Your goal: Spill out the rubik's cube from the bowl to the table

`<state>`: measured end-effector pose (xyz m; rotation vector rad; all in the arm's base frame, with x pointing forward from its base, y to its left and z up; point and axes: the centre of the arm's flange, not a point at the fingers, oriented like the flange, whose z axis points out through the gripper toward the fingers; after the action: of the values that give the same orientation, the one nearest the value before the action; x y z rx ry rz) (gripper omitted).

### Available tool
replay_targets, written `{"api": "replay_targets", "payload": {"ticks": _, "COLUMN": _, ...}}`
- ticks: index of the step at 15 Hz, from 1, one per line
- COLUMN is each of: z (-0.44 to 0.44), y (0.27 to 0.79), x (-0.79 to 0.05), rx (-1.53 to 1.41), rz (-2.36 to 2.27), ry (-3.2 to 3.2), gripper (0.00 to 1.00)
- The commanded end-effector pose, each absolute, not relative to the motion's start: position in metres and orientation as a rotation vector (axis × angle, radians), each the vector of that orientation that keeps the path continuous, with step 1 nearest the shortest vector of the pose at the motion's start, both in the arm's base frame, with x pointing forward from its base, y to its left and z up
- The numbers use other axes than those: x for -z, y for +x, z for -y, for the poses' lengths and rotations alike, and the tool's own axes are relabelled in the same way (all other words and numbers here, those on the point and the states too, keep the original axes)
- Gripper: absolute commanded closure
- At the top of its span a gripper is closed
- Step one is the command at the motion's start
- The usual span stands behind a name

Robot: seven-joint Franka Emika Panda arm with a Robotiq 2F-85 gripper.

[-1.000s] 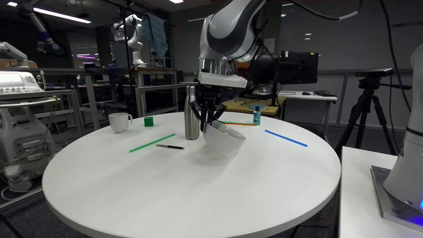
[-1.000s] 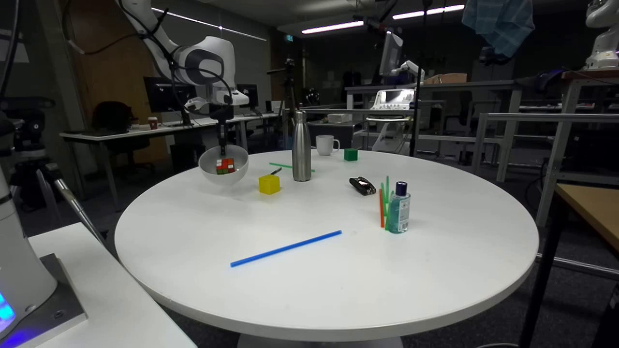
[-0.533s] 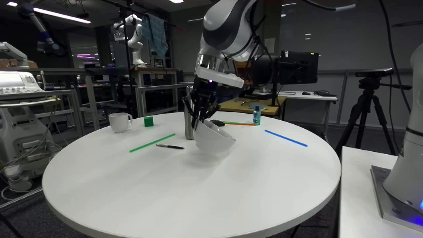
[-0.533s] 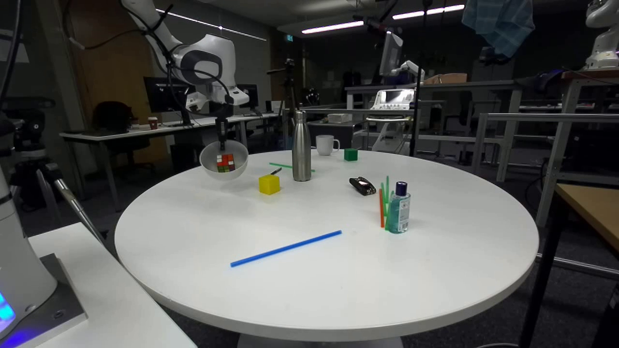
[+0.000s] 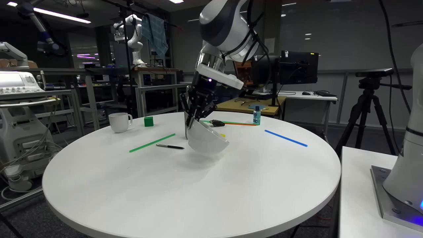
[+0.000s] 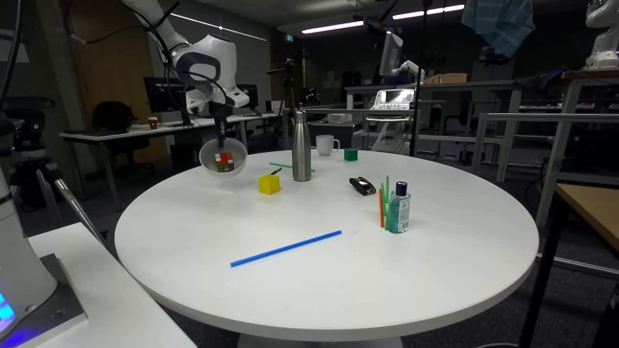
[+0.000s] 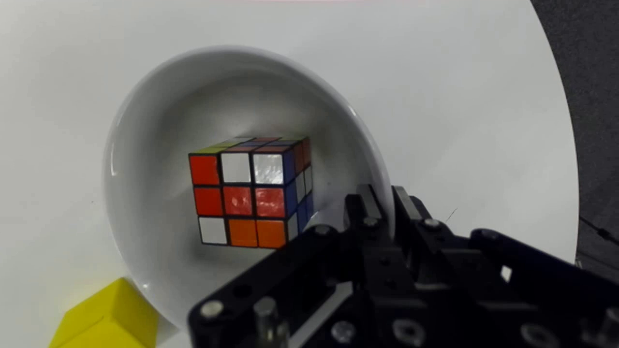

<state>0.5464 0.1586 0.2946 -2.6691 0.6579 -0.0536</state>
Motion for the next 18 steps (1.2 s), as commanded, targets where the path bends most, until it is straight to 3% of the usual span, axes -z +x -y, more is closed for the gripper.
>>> {"api": "replay_targets", "payload": {"ticks": 1, "z": -0.163, "y": 0.563, "x": -0.3, "rx": 0.055, "rz": -0.587, "ry": -2.67, "gripper": 0.97}}
{"api": "replay_targets", "payload": {"ticks": 18, "z": -0.196, "y": 0.618, "x": -0.287, "rx": -0.041, "rz": -0.404, "ry": -2.743, "gripper": 0.97}}
